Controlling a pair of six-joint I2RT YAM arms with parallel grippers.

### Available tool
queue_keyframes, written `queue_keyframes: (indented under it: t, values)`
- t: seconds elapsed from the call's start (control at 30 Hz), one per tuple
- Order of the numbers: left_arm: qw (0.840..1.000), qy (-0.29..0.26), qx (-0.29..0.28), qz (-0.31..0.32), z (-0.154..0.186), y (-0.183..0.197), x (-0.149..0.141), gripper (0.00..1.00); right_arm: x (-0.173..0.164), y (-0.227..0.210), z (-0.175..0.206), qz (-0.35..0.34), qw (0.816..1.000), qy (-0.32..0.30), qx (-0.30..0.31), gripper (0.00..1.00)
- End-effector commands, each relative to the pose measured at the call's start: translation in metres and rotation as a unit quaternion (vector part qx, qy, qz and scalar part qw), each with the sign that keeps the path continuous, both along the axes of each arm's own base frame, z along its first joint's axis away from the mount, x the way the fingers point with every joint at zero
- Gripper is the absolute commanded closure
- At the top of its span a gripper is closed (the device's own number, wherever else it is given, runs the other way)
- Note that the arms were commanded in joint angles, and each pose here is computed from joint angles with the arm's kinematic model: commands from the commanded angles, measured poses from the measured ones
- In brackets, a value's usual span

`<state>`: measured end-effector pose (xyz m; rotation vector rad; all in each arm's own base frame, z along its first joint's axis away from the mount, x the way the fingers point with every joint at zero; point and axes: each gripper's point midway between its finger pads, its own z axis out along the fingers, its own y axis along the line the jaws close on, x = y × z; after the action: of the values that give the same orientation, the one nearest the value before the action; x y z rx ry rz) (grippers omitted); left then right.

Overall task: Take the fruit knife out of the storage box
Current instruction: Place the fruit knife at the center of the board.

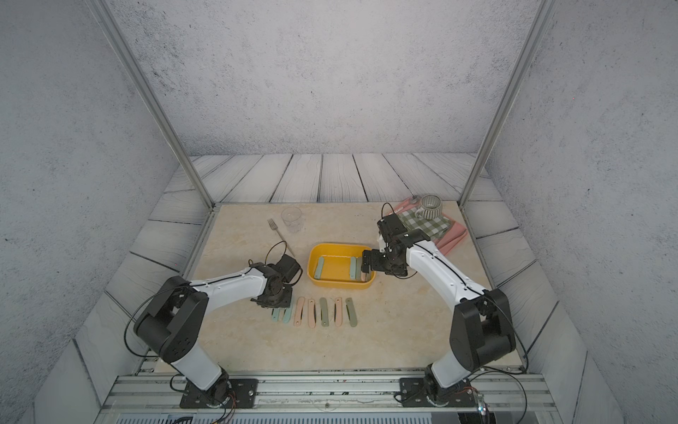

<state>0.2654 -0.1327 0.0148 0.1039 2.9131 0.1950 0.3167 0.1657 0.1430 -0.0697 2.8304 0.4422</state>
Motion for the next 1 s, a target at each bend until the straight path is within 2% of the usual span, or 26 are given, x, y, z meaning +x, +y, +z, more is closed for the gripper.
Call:
queue_keyframes:
  t: [0.0,0.23,0.43,0.7,0.97]
  values:
    - [1.000,0.011,0.009,0.008,-0.003,0.006,-0.004,0.58,0.001,0.004,0.004,0.011,1.000,-0.002,0.000,0.01]
    - [0.999,-0.029,-0.006,0.020,0.023,0.005,0.004,0.54,0.004,0.009,0.008,0.017,1.000,-0.007,0.002,0.01]
    - [0.993,-0.097,-0.059,0.014,0.076,-0.011,0.024,0.41,0.012,0.017,0.010,0.026,1.000,-0.013,0.001,0.00]
    - [0.977,-0.151,-0.148,-0.014,0.132,-0.039,0.037,0.24,0.033,0.043,0.006,0.047,0.999,-0.016,0.001,0.28]
    - [0.964,-0.185,-0.189,-0.031,0.161,-0.047,0.036,0.11,0.057,0.067,-0.027,0.064,0.997,0.001,-0.031,0.24]
